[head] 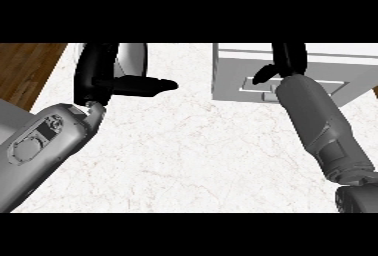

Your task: Pick up the can, place it into the drawer and close the drawer

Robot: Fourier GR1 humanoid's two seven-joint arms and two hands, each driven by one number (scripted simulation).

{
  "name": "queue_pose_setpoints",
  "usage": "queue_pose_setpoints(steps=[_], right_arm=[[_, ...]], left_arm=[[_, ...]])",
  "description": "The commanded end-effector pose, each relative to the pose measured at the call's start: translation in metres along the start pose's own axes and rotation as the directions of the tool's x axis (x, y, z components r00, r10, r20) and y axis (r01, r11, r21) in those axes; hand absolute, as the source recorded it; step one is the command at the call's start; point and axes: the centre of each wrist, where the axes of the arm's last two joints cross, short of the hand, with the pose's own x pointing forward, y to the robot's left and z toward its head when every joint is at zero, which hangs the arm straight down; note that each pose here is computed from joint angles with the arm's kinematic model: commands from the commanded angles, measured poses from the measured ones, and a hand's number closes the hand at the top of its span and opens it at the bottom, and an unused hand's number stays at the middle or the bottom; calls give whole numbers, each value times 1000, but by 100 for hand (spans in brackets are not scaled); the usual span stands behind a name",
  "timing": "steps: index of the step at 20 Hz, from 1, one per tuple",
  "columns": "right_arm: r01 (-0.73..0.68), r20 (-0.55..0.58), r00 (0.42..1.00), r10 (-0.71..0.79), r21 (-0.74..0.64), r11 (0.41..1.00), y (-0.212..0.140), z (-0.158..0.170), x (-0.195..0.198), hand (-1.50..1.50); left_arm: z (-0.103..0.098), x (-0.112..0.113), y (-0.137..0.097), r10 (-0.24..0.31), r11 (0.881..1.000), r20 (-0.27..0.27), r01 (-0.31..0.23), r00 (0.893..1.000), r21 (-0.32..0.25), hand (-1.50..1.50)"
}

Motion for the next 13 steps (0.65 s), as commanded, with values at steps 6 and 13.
queue_pose_setpoints(steps=[6,13], right_arm=[[439,-41,894,-446,-123,890,-2,-24,54,-150],[575,-60,808,-586,-135,807,-13,-28,35,-150]], left_arm=[[6,-17,11,2,1000,-25,-2,1000,23,-150],[17,-17,21,15,999,-8,-15,1000,38,-150]])
